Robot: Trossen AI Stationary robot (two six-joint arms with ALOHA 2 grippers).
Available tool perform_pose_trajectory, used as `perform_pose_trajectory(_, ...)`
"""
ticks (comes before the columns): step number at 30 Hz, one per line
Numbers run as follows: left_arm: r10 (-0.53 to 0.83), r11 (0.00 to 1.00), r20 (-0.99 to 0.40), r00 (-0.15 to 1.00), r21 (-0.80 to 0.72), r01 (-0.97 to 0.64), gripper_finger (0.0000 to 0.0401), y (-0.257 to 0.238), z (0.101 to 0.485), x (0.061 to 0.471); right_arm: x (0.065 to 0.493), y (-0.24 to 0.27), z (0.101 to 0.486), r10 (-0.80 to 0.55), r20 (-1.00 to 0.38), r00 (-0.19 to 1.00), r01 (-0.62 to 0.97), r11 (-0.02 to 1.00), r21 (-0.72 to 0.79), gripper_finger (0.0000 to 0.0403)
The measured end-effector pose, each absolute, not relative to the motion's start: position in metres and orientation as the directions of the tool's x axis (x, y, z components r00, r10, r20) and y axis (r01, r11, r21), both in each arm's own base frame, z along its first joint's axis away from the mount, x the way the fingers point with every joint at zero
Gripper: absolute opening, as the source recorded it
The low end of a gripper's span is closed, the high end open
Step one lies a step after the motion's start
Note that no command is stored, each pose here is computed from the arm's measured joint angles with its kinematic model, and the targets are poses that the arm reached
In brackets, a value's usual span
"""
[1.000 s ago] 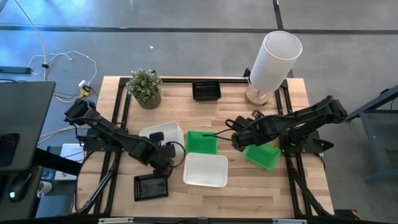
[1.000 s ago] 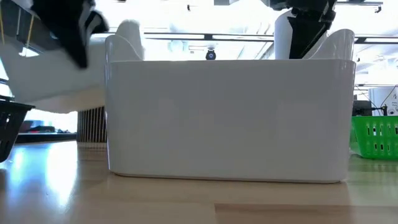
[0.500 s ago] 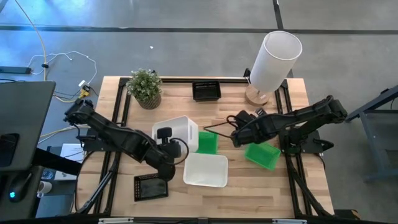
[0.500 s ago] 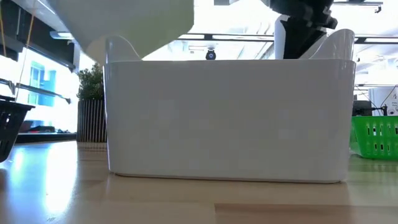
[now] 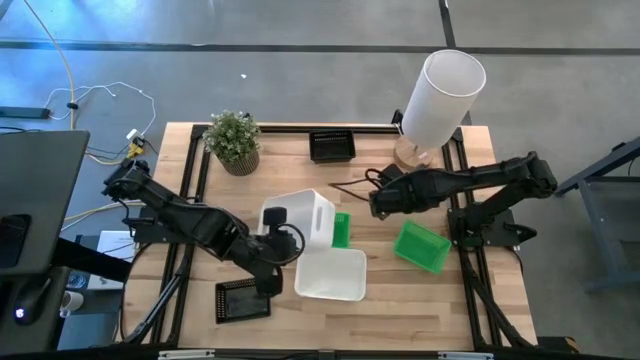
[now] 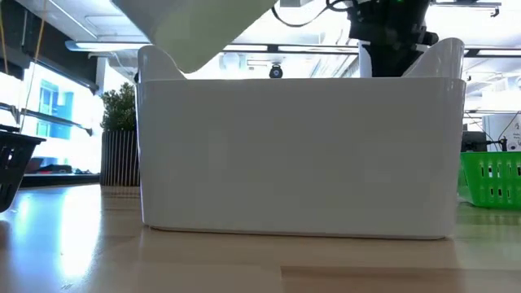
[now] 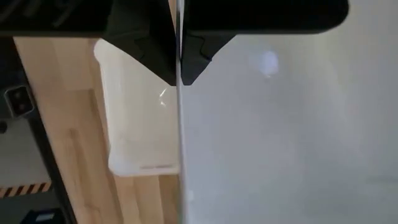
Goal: Stack baskets by color
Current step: Stack the left white bin on the right white bins
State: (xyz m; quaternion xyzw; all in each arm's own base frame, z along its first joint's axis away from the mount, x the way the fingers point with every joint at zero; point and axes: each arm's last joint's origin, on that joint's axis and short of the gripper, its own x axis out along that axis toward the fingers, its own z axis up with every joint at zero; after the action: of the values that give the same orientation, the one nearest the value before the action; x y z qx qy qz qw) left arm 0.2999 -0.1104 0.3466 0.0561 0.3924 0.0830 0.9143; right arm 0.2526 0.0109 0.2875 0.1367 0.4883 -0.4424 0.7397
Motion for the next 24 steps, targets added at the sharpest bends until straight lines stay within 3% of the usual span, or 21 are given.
perform_pose_trajectory(11,0.161,0.987,-0.632,0.758,0.105,-0.123,0.0000,-0.112,0.389,0.301,0.253,-0.004,0.287,-0.517,-0.850,0.100,0.794,0.556,-0.245,0.0124)
perform_pose_trajectory(24,0.205,0.979,-0.739,0.642,0.167,-0.121,0.0000,-0.126,0.374,0.334,0.252,-0.010,0.287,-0.517,-0.852,0.084,0.791,0.554,-0.258,0.0124)
